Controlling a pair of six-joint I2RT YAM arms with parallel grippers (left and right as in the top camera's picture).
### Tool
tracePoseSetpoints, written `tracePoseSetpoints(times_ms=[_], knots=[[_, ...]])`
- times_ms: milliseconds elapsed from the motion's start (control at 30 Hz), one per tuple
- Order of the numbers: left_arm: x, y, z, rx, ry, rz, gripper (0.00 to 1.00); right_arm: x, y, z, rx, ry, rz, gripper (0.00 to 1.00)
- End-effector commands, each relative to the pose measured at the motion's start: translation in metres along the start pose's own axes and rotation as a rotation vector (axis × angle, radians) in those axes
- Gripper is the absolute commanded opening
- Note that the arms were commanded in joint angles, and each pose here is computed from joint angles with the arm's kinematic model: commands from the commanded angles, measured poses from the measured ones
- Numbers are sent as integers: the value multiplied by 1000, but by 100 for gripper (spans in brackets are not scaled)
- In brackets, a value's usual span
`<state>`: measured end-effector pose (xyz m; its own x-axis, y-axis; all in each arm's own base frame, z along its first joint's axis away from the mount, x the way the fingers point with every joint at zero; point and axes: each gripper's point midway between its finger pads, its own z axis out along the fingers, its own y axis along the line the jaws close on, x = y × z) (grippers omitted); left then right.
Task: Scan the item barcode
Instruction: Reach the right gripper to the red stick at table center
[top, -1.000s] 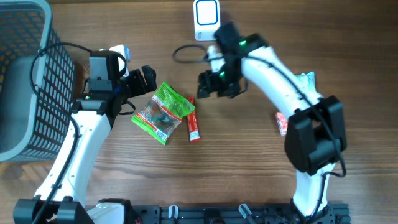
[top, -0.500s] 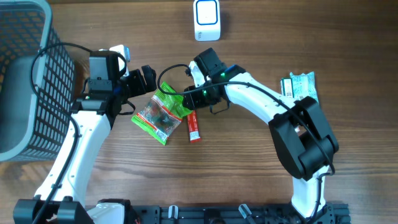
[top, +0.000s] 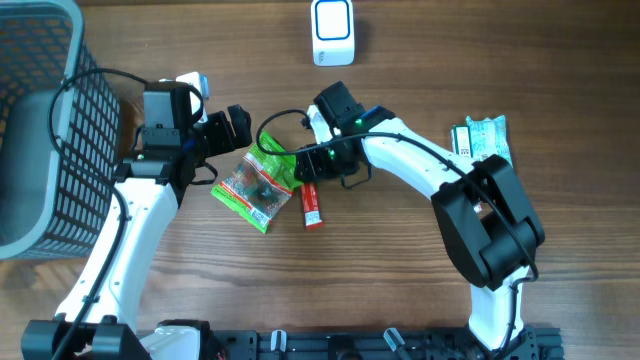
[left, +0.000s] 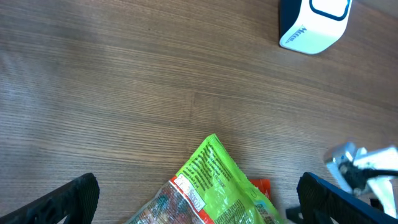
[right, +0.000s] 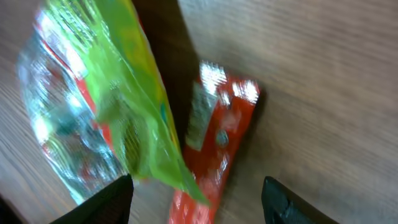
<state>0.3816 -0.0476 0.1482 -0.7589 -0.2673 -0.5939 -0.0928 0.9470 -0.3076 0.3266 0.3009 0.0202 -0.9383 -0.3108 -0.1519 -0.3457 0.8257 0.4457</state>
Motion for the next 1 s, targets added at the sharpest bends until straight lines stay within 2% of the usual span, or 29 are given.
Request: tracePoseSetpoints(times_ms=[0, 67, 267, 500, 967], knots=[[-6, 1, -4, -4, -20, 13, 100, 22, -4, 8, 29, 78, 23, 63], [-6, 1, -4, -4, -20, 13, 100, 31, 3, 11, 41, 107, 16, 45], [-6, 1, -4, -4, -20, 13, 100, 36, -8, 20, 359, 7, 101, 46], [-6, 1, -4, -4, -20, 13, 100, 35, -37, 5, 550, -54, 168, 45], [-6, 1, -4, -4, -20, 13, 100, 37, -115, -33, 654, -2, 345, 46]])
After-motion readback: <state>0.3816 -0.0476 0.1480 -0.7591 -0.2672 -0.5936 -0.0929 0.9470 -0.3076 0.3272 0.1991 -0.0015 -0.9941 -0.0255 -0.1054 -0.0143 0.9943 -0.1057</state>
